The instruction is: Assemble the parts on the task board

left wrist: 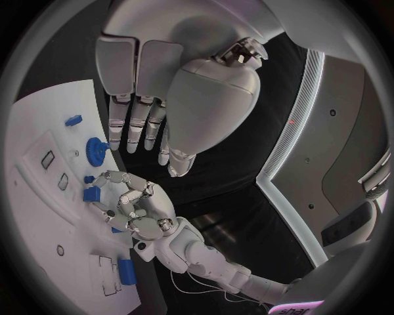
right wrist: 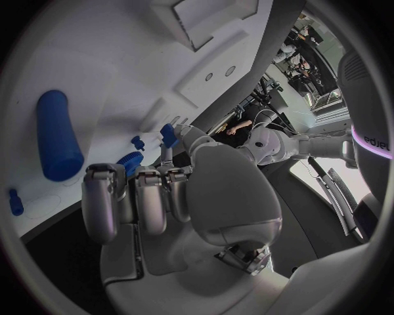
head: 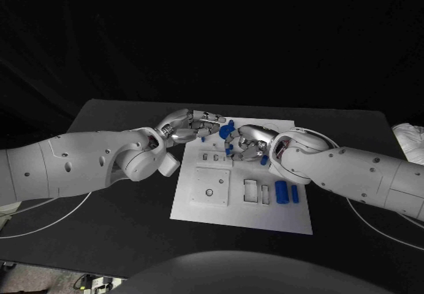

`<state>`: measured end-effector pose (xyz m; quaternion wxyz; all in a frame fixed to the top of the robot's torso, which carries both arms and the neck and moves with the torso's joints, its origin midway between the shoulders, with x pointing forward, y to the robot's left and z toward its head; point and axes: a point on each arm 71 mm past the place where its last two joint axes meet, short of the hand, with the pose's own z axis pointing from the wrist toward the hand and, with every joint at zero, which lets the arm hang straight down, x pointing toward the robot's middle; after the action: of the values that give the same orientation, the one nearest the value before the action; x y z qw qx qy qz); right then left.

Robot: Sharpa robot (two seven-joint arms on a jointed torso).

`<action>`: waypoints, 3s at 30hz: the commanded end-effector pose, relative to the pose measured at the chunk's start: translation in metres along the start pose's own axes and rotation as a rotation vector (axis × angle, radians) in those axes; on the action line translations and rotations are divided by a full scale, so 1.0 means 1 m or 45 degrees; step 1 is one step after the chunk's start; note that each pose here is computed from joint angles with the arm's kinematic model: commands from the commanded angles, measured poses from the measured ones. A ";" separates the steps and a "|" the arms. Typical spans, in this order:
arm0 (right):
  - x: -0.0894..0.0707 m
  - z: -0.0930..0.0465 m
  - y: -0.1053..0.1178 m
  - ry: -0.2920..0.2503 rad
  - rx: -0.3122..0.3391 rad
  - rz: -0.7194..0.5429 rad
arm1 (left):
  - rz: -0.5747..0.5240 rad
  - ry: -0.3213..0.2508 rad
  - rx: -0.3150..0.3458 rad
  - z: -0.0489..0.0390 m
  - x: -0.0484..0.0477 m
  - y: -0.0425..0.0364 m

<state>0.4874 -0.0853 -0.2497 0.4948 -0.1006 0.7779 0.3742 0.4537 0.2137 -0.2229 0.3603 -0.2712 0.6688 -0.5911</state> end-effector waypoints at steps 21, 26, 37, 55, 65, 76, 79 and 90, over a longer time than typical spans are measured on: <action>0.008 0.003 -0.002 0.049 0.015 -0.026 | -0.008 0.030 0.017 0.0036 0.0051 -0.0019; 0.009 0.004 -0.002 0.051 0.015 -0.031 | -0.009 0.031 0.016 0.0036 0.0051 -0.0018; 0.009 0.004 -0.003 0.059 0.021 -0.046 | -0.010 0.035 0.015 0.0046 0.0059 -0.0017; 0.010 0.004 -0.003 0.067 0.020 -0.055 | -0.011 0.037 0.008 0.0052 0.0061 -0.0012; 0.004 0.002 -0.005 -0.024 -0.013 -0.047 | -0.002 0.020 0.031 0.0053 0.0051 -0.0024; -0.021 -0.006 -0.004 -0.186 -0.070 0.022 | 0.091 -0.119 0.111 0.0054 -0.0026 -0.0068; -0.033 -0.008 -0.005 -0.218 -0.073 0.063 | 0.138 -0.169 0.110 0.0048 -0.0059 -0.0068; -0.063 -0.043 -0.019 -0.279 -0.087 0.292 | 0.362 -0.282 0.169 0.0014 -0.0093 -0.0125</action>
<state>0.5004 -0.1386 -0.2005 0.5441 -0.0219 0.7219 0.4271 0.4599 0.2177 -0.2147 0.4770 -0.2494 0.6310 -0.5587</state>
